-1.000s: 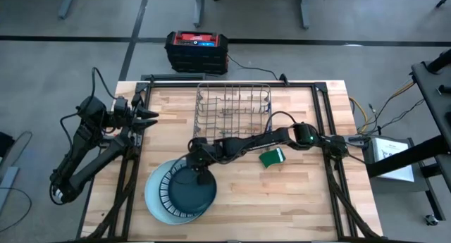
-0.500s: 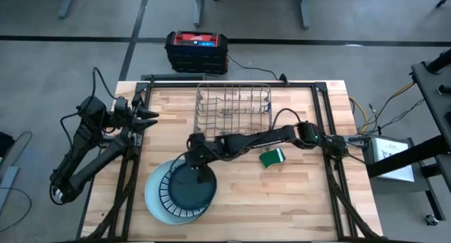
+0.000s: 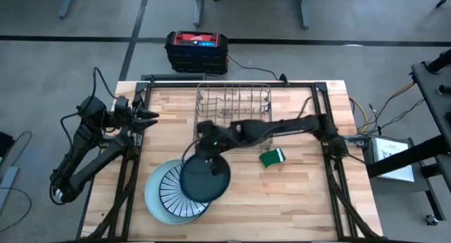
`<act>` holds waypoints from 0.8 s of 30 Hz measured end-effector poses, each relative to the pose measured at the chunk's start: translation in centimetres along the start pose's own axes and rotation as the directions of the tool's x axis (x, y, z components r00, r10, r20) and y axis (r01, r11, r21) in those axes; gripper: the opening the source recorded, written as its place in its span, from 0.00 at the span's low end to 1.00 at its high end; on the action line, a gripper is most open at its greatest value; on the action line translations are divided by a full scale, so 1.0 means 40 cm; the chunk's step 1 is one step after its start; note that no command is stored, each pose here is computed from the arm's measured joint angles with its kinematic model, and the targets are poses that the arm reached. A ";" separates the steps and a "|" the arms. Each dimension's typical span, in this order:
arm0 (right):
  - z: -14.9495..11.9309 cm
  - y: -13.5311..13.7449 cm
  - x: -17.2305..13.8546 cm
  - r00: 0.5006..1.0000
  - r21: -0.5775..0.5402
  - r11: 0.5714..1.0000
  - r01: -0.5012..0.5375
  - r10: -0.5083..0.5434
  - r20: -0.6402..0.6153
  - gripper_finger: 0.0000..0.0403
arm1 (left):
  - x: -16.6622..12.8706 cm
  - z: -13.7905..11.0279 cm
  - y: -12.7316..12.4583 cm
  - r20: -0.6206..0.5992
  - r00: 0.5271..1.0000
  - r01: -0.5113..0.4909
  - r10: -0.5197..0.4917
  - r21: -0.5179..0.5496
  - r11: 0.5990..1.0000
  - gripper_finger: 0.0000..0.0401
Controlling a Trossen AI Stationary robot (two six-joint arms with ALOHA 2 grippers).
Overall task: Sort dishes
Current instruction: Put the dark green plate into the dish rack
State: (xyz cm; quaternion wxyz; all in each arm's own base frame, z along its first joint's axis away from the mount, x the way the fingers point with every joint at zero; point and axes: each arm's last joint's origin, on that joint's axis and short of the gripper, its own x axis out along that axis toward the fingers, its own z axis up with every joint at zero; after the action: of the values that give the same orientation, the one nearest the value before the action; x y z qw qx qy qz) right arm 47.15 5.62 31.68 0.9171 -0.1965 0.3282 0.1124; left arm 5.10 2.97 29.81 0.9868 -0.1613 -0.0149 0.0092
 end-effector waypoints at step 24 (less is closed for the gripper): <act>-0.115 -0.203 -0.349 0.820 -0.494 0.658 0.568 -0.406 0.403 0.00 | -0.001 0.012 0.005 0.070 0.992 -0.109 0.104 0.067 0.992 0.29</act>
State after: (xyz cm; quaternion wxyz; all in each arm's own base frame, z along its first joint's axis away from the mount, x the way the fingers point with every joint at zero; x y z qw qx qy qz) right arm 36.71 -4.74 39.78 0.8380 -0.5381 0.0882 -0.0182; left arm 5.05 3.31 30.18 0.9889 -0.1265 -0.0389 0.0676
